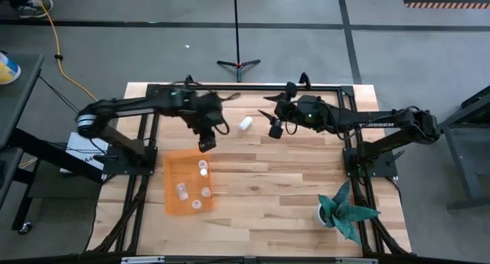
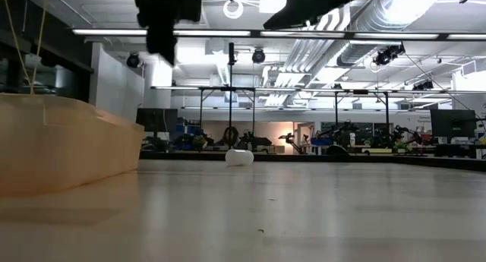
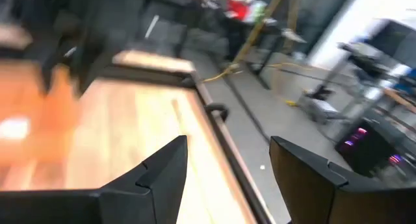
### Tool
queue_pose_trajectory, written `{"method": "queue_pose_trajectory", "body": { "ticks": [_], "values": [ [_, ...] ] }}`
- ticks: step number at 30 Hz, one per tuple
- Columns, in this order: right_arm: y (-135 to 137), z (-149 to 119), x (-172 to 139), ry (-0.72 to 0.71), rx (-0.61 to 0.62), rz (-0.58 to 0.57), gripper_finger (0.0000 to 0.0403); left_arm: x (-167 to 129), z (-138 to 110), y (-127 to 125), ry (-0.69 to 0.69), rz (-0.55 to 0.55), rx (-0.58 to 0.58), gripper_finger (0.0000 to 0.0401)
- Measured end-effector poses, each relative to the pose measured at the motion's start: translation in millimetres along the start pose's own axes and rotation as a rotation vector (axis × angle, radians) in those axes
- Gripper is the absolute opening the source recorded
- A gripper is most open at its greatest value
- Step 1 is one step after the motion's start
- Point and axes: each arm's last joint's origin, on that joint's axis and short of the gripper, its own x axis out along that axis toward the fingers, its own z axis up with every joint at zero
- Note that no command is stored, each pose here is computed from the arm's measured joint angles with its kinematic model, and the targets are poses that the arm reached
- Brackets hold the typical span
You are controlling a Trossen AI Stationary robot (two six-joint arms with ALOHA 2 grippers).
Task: Pick and place pill bottles into a basket
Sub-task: Put the white pill bottle into the orange bin
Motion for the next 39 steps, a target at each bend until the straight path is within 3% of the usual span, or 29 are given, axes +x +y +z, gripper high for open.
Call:
{"method": "queue_pose_trajectory", "body": {
  "ticks": [6, 10, 15, 21, 32, 39],
  "values": [
    [-17, -25, 22, 0.047, -0.009, 0.208, 0.0208, -33, -4, -15, -0.431, 0.003, 0.172, 0.0179],
    [-26, -50, 48, 0.098, -0.066, 0.246, 0.0209, -44, -9, -15, -0.542, 0.085, 0.158, 0.0179],
    [-21, -87, 80, 0.118, -0.296, 0.364, 0.0209, -43, -10, -13, -0.529, 0.108, 0.114, 0.0178],
    [-19, -112, 116, 0.225, -0.288, 0.379, 0.0208, -38, -7, -12, -0.512, 0.114, 0.107, 0.0177],
    [-16, -110, 154, 0.343, -0.442, 0.621, 0.0208, -36, -8, -12, -0.494, 0.116, 0.106, 0.0177],
    [-15, -119, 174, 0.468, -0.528, 0.669, 0.0208, -35, -9, -12, -0.487, 0.115, 0.098, 0.0177]
  ]
}}
